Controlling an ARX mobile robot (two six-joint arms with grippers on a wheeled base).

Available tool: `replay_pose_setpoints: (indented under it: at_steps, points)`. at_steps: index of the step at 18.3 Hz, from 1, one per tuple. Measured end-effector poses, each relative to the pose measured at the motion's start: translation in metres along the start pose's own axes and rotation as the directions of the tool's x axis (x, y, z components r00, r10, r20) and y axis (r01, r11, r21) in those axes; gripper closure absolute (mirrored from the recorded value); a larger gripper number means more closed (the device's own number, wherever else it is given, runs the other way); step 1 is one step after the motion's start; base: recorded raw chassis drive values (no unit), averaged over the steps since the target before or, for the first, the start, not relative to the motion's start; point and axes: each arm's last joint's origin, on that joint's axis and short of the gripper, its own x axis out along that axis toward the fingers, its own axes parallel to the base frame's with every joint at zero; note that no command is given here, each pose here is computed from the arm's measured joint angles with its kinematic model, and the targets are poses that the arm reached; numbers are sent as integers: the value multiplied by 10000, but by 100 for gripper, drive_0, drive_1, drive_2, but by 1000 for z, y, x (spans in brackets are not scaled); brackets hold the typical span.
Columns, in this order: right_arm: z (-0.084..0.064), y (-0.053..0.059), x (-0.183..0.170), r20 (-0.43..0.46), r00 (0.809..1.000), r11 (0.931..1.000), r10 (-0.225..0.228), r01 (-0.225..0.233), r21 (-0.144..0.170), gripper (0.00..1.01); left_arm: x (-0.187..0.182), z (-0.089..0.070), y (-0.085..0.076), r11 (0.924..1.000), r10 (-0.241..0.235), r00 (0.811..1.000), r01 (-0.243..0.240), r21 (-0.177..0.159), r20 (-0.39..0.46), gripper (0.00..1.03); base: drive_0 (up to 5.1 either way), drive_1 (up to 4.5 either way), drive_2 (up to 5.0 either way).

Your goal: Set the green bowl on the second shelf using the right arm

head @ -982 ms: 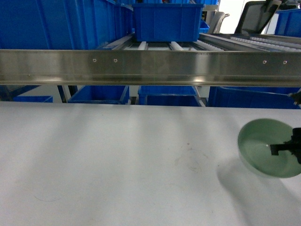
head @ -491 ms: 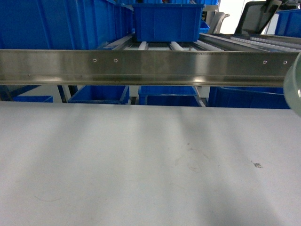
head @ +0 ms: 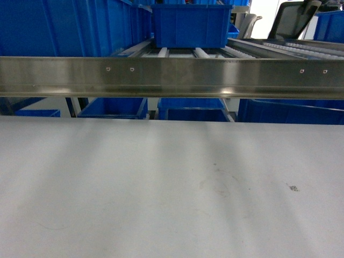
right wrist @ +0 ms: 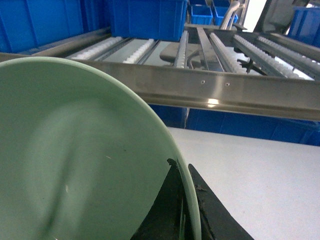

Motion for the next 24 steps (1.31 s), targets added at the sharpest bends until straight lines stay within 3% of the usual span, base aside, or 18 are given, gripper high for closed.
replay_pose_setpoints:
  at_steps: [7,24]
  points:
    - [-2,0,1,-126,9999,10000,-7,8,48,99,0,0,0,10000,0,10000,0,0,0,5,0,0,0]
    - [-2,0,1,-121,9999,10000,15,-15,55,99,0,0,0,10000,19,10000,-19,0,-4,5,-475,271,271]
